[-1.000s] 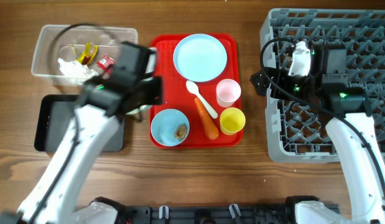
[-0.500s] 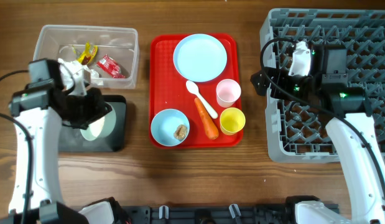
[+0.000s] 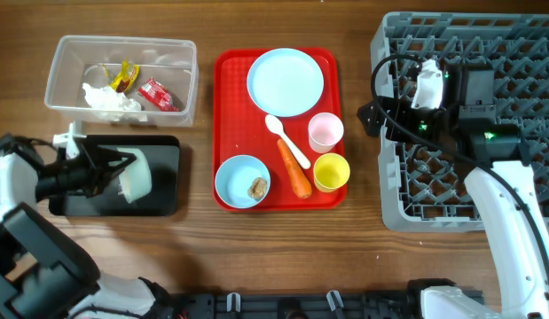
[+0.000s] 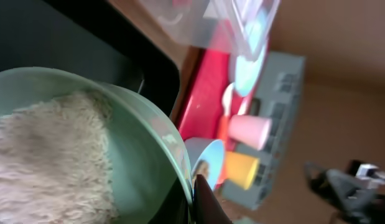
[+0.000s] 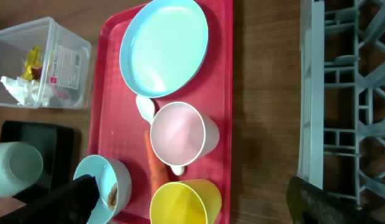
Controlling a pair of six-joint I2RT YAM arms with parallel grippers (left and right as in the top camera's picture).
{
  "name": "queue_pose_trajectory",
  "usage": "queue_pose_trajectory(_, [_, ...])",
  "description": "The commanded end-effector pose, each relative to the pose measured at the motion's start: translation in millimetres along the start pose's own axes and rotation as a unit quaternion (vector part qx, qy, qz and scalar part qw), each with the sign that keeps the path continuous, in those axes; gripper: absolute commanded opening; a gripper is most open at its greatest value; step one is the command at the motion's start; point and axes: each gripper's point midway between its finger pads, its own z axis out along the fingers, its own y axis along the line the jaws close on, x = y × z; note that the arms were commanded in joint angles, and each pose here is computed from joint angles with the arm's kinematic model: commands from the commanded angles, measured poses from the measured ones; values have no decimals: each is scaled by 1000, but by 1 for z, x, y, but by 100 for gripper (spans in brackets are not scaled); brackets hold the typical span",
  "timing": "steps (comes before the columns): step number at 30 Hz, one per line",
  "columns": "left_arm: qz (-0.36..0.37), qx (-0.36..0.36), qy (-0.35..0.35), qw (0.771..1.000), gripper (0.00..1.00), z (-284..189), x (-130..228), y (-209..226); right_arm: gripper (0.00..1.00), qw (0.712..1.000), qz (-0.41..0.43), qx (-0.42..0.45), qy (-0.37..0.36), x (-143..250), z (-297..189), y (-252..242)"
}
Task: Sort waste into correct bins and load items into the dishwasher rack
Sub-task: 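Tip the green bowl over the black tray to pour rice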
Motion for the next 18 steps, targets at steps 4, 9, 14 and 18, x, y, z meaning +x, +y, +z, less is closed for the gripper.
queue_pose_trajectory(4, [-12, 122, -58, 991, 4, -23, -17, -17, 100, 1000, 2, 9, 2, -2, 1, -2])
queue_pose_trajectory(9, [-18, 162, -70, 984, 4, -29, -21, -29, 100, 1000, 2, 9, 2, -2, 1, -1])
queue_pose_trajectory(14, [-18, 209, -82, 974, 4, -36, -24, -44, 100, 1000, 2, 9, 3, -1, 1, -2])
queue_pose_trajectory(18, [-20, 234, -87, 968, 4, -40, -26, -52, 99, 1000, 2, 9, 4, -1, 1, -2])
